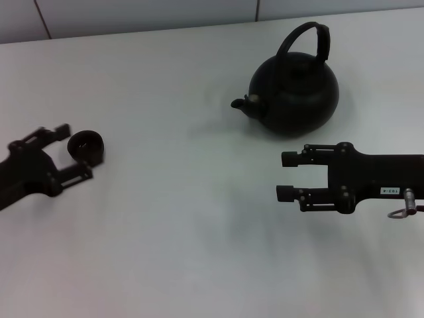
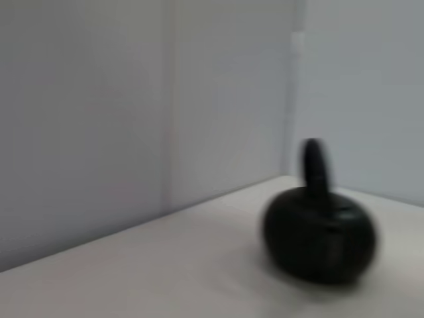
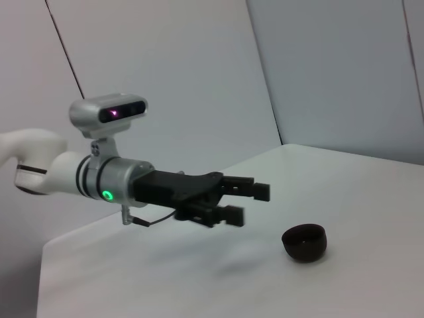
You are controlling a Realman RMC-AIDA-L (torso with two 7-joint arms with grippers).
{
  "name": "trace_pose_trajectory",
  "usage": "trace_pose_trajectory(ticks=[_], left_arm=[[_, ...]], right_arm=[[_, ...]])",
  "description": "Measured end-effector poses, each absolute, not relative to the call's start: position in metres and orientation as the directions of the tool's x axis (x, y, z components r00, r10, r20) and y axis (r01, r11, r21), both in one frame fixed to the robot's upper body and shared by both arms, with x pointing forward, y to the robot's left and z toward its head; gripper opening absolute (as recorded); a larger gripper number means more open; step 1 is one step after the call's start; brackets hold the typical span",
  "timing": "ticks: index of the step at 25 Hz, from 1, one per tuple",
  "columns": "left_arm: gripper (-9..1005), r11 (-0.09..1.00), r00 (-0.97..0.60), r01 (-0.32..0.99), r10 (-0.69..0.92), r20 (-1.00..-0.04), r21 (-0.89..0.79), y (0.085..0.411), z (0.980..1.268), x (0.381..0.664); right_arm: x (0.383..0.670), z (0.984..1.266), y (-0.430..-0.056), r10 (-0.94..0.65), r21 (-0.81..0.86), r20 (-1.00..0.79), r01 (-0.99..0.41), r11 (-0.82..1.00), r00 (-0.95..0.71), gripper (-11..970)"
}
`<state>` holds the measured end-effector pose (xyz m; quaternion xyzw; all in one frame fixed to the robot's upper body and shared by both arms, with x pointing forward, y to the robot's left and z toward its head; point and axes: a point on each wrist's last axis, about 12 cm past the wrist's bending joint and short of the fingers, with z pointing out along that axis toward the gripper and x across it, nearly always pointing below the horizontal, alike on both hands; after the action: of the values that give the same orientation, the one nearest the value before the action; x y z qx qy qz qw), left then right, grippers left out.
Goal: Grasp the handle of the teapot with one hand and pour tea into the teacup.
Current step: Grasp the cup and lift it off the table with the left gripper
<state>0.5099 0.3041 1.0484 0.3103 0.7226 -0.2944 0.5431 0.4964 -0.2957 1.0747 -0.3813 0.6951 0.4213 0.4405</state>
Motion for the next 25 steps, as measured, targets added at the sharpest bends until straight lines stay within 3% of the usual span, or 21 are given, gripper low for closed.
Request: trace_pose_trajectory(ticks=[4, 8, 25], left_arm=[[796, 0.745, -0.266, 0.658, 0.098, -0.959, -0.106, 0.312, 1.034, 0.513], [790, 0.787, -0.267, 0.611, 0.112, -0.957, -0.078, 0.316, 1.023, 0.509], [763, 0.776, -0.317, 0.630, 0.208, -0.925, -0.042, 0.309, 1.010, 0.509]], right_arm=[[0.496, 1.075, -0.297, -0.152, 0.251, -0.934, -0.899, 0.360, -0.322, 708], [0.496, 1.074, -0.296, -0.158, 0.250, -0.933, -0.900, 0.357, -0.322, 707], [0.500, 1.078, -0.296, -0.168, 0.235, -0.936, -0.906, 0.351, -0.308, 708]])
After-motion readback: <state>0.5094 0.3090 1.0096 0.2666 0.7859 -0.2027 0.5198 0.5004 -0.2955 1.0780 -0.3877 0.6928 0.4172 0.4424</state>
